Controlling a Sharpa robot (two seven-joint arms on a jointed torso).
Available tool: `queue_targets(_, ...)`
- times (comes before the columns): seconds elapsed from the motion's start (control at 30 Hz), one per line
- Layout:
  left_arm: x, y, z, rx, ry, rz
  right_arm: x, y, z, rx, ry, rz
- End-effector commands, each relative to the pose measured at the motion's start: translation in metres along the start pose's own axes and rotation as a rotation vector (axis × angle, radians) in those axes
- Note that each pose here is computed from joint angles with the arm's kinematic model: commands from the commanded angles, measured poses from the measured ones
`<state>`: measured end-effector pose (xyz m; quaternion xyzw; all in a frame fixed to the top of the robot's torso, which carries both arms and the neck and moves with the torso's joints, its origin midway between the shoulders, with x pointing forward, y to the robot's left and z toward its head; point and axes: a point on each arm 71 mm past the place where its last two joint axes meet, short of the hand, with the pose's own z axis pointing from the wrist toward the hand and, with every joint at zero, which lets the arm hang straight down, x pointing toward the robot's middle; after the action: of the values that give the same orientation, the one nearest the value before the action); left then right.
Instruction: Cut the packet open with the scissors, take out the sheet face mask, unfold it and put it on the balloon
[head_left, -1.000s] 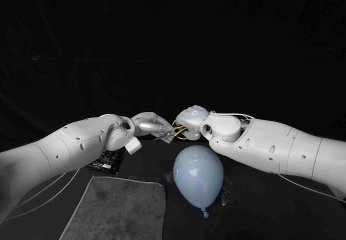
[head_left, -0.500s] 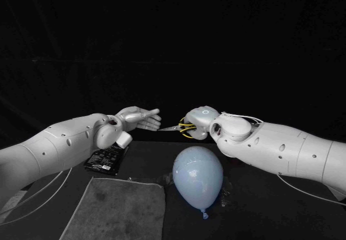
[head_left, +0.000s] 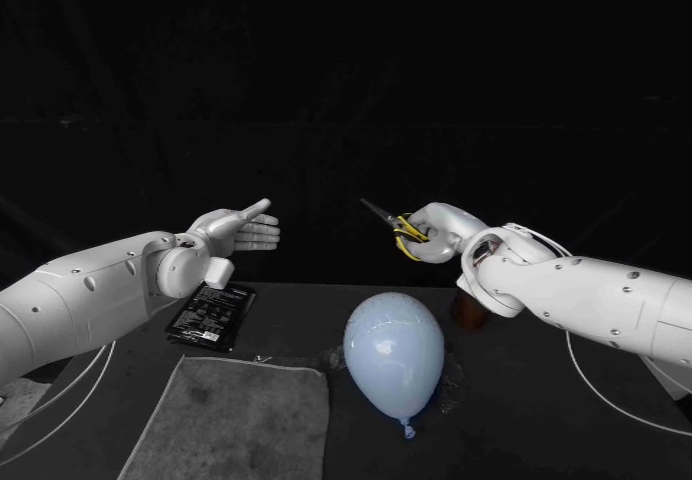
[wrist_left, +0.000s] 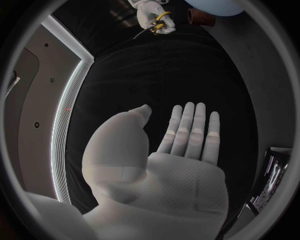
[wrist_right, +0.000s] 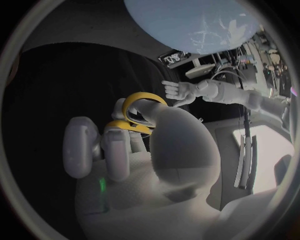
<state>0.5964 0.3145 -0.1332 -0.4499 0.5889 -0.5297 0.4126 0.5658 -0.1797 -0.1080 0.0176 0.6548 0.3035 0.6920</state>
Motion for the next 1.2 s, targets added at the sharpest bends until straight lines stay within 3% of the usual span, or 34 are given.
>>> queue_targets(0.03,-0.0066,-0.0018,-0.0016,0.044,-0.061,-0.051,-0.008,-0.012,-0.009,0.095,-0.07,0.37)
queue_targets(0.3,-0.0152,0.0029,-0.0077,0.05,-0.089,-0.06,-0.012,-0.034,-0.03,0.196,-0.032,0.681)
queue_targets(0.43,-0.016,0.0088,-0.0147,0.048,-0.081,-0.066,-0.007,-0.041,-0.042,0.201,0.022,0.842)
queue_targets(0.63,-0.0173,0.0177,-0.0256,0.039,-0.073,-0.074,0.0,-0.043,-0.057,0.199,0.082,0.955)
queue_targets(0.93,-0.012,0.0332,-0.0394,0.023,-0.046,-0.098,0.025,-0.028,-0.08,0.195,0.143,1.131)
queue_targets(1.2,-0.006,0.0382,-0.0459,0.02,-0.02,-0.118,0.039,-0.007,-0.084,0.178,0.17,1.208)
